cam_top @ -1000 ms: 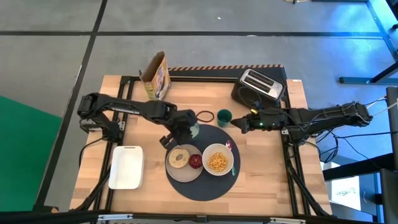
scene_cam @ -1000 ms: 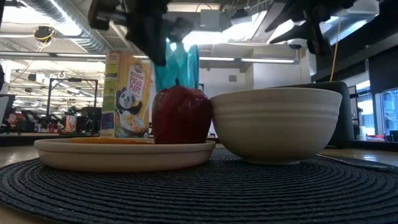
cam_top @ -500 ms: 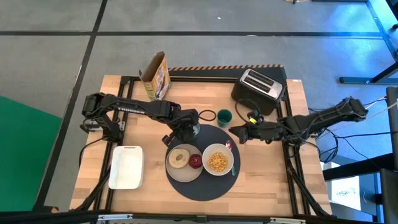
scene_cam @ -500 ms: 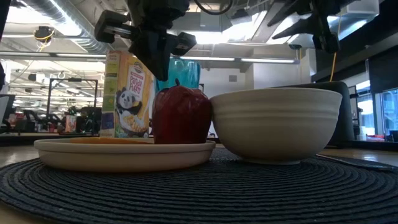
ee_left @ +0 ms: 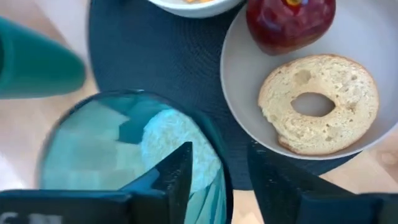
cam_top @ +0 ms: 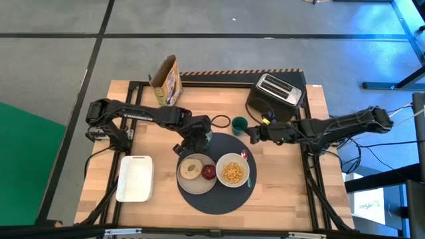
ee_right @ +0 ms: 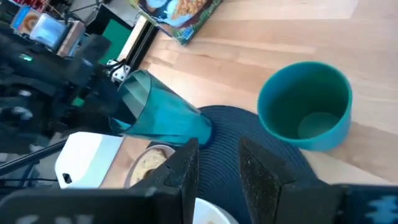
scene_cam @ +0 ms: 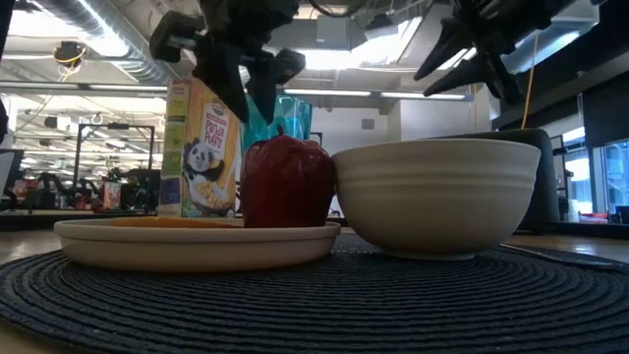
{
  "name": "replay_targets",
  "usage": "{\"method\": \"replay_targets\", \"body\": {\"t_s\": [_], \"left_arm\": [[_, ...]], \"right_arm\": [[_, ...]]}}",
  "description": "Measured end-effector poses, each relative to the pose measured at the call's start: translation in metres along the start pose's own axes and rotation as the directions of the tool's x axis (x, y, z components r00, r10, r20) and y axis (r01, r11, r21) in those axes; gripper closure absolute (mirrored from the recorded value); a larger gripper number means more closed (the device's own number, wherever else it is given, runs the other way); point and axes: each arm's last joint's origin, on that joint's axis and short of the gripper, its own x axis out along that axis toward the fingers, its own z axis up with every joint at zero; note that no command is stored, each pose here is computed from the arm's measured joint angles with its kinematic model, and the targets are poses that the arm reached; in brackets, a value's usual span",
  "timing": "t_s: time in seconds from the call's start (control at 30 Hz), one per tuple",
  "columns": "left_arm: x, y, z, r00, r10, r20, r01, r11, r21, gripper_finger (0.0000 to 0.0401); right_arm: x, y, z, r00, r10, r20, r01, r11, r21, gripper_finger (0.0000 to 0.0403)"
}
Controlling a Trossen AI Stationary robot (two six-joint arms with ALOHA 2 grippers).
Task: Arrange a breakfast setting
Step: Put the blue cup on the top left of the table mat, then return to Home Position
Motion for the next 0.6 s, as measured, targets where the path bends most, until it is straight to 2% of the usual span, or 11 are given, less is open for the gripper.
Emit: {"method": "replay_targets", "body": {"t_s": [0.2, 0.3, 0.37, 0.43, 0.5, 0.57, 0.6], "left_arm": [[-0.031, 0.007, 0.010, 0.996, 0.083, 0.034, -0.082, 0.995, -0.050, 0.0222], [-0.057, 0.012, 0.017, 0.989, 0.131, 0.071, -0.125, 0.988, -0.093, 0.0215], [-0.079, 0.017, 0.025, 0.972, 0.191, 0.137, -0.173, 0.976, -0.136, 0.0215], [-0.099, 0.018, 0.027, 0.957, 0.227, 0.181, -0.192, 0.962, -0.193, 0.0214], [-0.125, 0.023, 0.030, 0.912, 0.301, 0.277, -0.229, 0.937, -0.264, 0.0214], [-0.147, 0.023, 0.025, 0.879, 0.344, 0.330, -0.236, 0.916, -0.325, 0.0215], [-0.160, 0.023, 0.023, 0.842, 0.385, 0.378, -0.249, 0.899, -0.361, 0.0216]], "right_arm": [[0.006, -0.008, 0.012, 0.999, -0.036, -0.001, 0.036, 0.999, -0.021, 0.0302], [0.009, -0.014, 0.019, 0.998, -0.065, -0.008, 0.065, 0.997, -0.041, 0.0302], [0.010, -0.018, 0.023, 0.997, -0.083, -0.006, 0.083, 0.995, -0.064, 0.0302], [0.010, -0.017, 0.026, 0.996, -0.085, 0.000, 0.085, 0.990, -0.115, 0.0302], [0.006, -0.009, 0.032, 0.998, -0.062, 0.010, 0.063, 0.975, -0.214, 0.0302], [-0.002, 0.008, 0.044, 0.999, 0.002, 0.035, 0.010, 0.944, -0.330, 0.0302], [-0.008, 0.018, 0.050, 0.998, 0.044, 0.039, -0.026, 0.919, -0.394, 0.0303]]}}
